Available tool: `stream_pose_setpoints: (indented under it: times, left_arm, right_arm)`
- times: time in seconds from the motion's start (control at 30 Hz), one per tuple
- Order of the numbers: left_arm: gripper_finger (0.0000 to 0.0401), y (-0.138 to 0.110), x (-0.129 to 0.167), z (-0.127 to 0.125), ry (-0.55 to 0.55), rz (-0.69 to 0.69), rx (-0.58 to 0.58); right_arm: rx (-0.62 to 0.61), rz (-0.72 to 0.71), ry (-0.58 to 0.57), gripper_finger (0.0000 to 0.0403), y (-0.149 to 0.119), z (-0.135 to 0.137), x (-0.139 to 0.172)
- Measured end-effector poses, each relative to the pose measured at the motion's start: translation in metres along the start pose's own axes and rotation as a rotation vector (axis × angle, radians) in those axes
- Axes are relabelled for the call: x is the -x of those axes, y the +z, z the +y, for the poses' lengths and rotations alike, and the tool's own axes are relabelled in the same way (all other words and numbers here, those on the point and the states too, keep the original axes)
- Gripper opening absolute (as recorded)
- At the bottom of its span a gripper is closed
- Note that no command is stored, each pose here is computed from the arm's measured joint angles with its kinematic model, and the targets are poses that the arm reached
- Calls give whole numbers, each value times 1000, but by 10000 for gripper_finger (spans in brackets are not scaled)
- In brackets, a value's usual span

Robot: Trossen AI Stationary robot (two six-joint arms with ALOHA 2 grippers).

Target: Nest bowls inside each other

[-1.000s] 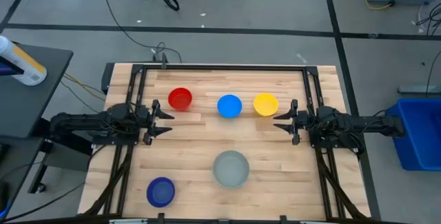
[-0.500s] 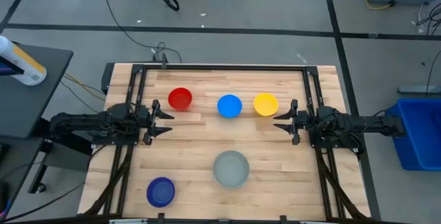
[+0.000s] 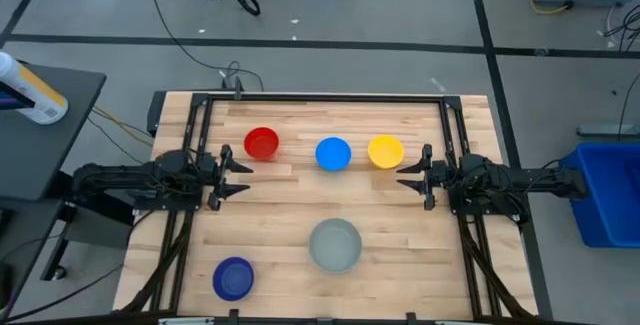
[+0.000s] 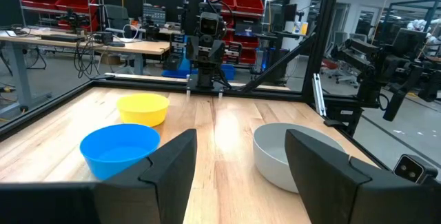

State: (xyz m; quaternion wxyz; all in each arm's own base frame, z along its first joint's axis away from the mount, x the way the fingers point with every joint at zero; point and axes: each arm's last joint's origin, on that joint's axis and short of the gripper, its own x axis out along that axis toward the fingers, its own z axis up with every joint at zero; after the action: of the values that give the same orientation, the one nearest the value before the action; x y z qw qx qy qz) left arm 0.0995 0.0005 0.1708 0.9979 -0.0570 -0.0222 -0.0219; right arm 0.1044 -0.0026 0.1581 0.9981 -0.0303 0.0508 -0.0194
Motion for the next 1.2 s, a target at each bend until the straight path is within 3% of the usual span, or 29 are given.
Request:
stream_pose_setpoints:
  times: [0.6,1.0,1.2]
  left_arm:
    - [231,0,0,0,0,0,-1]
    - [231,0,0,0,0,-1,-119]
    - [231,0,0,0,0,-2,-120]
  right_arm:
    - [0,-1,0,129,0,0,0]
    - [0,-1,-1,132,0,0,0]
    - [-2,-63,-5,129,6,0,0]
